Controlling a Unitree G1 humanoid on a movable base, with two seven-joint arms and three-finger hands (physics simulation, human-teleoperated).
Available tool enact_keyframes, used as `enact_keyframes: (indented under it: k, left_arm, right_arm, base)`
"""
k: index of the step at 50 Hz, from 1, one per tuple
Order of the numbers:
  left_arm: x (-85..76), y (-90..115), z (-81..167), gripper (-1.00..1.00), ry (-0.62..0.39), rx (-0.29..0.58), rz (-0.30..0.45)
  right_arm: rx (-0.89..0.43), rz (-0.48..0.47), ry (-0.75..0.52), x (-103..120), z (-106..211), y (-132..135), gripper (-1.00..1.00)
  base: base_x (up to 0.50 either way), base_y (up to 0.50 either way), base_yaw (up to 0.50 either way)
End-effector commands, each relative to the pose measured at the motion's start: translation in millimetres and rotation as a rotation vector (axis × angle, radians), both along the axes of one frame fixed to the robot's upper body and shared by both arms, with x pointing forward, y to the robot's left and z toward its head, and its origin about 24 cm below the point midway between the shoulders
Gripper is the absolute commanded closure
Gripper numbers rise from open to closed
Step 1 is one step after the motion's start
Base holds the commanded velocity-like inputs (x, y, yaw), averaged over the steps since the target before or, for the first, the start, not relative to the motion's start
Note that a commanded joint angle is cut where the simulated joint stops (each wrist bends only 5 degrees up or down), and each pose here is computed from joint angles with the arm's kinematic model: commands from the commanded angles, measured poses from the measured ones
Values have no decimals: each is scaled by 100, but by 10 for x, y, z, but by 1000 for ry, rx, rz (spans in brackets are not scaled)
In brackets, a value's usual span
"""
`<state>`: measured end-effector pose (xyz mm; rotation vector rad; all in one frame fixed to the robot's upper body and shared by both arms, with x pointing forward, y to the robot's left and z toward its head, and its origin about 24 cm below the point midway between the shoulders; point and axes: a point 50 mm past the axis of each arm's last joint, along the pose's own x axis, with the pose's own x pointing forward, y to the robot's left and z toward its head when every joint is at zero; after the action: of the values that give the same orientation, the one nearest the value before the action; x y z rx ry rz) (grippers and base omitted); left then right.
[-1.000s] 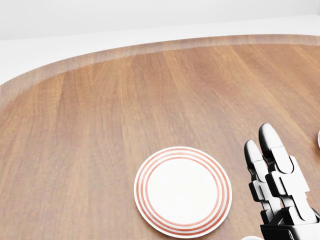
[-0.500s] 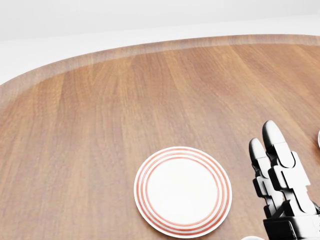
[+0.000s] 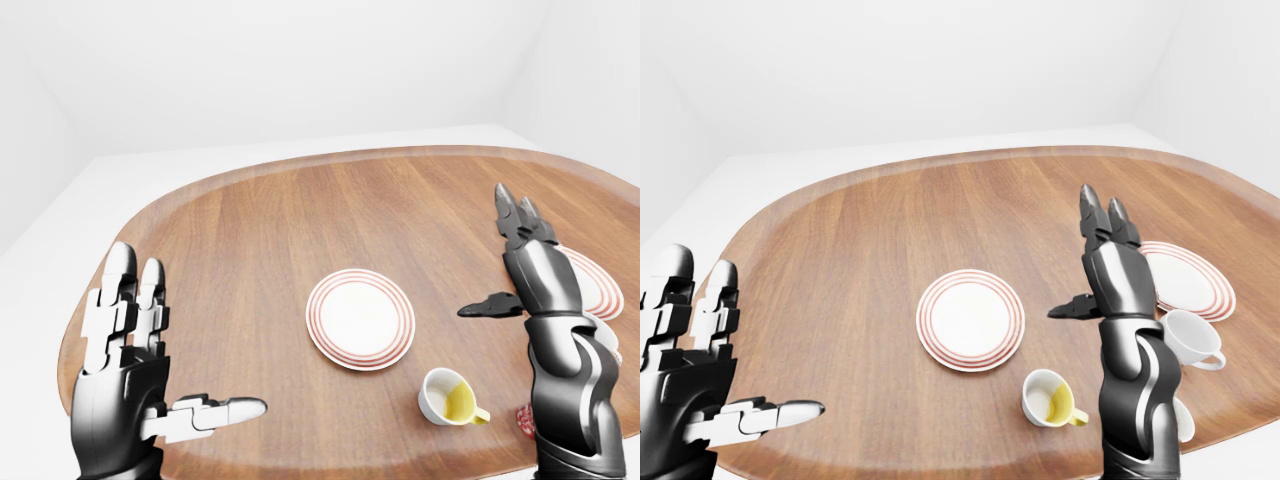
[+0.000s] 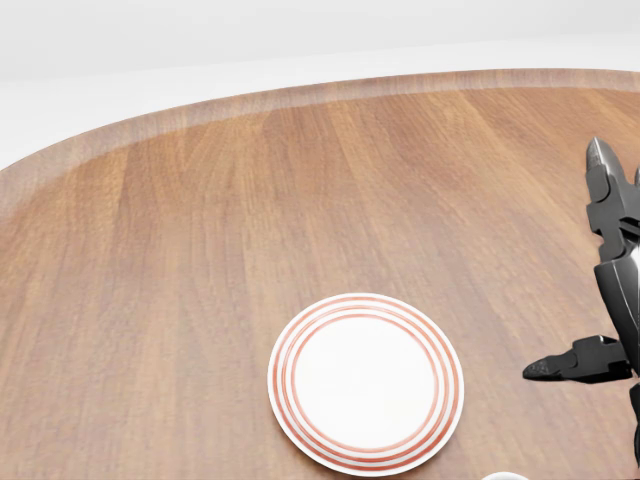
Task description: Put the red mug on the left plate.
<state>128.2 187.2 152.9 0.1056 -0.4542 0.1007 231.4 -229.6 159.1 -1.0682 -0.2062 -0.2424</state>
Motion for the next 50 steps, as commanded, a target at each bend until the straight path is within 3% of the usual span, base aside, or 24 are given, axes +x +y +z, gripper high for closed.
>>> enact_keyframes:
  k: [1, 12, 22, 33, 36, 50]
  left_arm:
    - [19, -8, -7, -100, 2, 3, 1]
    - [20, -12, -4, -100, 1, 5, 0]
    - [19, -4, -2, -100, -1, 4, 2]
    - [22, -2, -6, -100, 0, 3, 2]
    - [24, -5, -6, -100, 0, 4, 1]
    - [31, -9, -8, -100, 1, 5, 3]
  right_arm:
    - [-226, -248, 137, 79, 135, -589, -100]
    - [-247, -334, 229, -38, 265, -954, -100]
    - [-132, -450, 283, -369, 48, -1289, -100]
    - [77, -674, 357, -1095, -381, -1704, -100]
    - [106, -705, 370, -1190, -436, -1761, -100]
    - [185, -768, 427, -1343, -684, -1886, -100]
  base:
    - [0, 0, 0]
    - [0, 0, 0]
    - [0, 0, 0]
    - [0, 0, 0]
    - [0, 0, 0]
    - [0, 0, 0]
